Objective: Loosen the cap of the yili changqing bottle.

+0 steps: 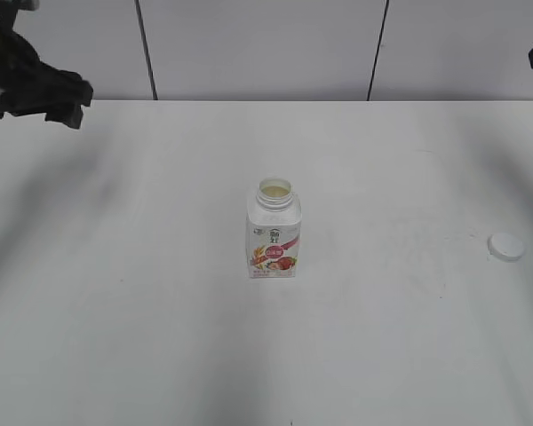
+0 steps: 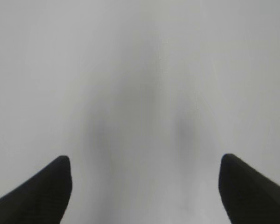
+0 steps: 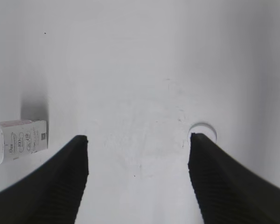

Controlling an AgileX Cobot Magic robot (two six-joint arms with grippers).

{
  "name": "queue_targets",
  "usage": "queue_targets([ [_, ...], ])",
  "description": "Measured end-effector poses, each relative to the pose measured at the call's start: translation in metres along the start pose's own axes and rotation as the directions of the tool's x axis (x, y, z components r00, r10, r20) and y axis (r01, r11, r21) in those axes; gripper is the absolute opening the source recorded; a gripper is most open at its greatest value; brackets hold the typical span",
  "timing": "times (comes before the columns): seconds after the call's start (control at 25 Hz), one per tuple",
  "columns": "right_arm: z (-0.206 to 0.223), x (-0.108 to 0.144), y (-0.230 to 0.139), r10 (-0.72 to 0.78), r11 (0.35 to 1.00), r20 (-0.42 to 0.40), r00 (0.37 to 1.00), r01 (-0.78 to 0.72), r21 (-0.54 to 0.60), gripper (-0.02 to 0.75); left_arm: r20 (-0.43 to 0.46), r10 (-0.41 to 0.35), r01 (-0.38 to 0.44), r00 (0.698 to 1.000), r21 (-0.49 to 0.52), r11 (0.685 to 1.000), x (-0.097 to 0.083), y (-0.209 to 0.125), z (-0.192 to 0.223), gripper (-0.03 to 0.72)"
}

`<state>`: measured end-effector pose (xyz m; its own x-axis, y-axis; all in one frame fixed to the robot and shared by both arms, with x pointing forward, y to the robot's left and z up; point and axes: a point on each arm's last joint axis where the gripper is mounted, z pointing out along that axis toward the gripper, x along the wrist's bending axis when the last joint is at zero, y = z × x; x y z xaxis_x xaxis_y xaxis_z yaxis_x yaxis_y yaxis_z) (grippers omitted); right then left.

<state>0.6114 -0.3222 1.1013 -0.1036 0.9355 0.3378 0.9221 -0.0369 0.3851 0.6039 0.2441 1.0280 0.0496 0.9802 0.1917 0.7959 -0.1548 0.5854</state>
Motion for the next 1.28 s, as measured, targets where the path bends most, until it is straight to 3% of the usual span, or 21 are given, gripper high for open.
queue_targets([
  [0.2,-0.001,0.000,0.000,0.052,0.999,0.006,0.999,-0.052,-0.001,0.531,0.123,-0.045,0.027,0.991,0.146,0.989,-0.003,-0.006,-0.038,0.582],
  [0.36,-0.016,0.005,-0.009,0.043,0.999,0.044,0.998,-0.042,-0.018,0.531,0.118,-0.050,0.016,0.992,0.269,0.963,0.001,-0.020,-0.056,0.582],
  [0.64,-0.054,0.021,-0.068,-0.021,1.000,0.129,0.991,0.024,-0.019,0.529,0.101,-0.075,0.040,0.992,0.315,0.948,0.015,-0.059,-0.106,0.582],
  [1.08,-0.085,0.048,-0.192,-0.054,0.995,0.164,0.985,0.067,-0.071,0.521,0.120,-0.119,0.104,0.986,0.120,0.987,0.043,-0.129,-0.205,0.582],
  [1.28,-0.103,0.058,-0.240,-0.093,0.976,0.229,0.969,0.134,-0.170,0.521,0.118,-0.134,0.143,0.984,-0.068,0.987,0.058,-0.171,-0.248,0.582],
])
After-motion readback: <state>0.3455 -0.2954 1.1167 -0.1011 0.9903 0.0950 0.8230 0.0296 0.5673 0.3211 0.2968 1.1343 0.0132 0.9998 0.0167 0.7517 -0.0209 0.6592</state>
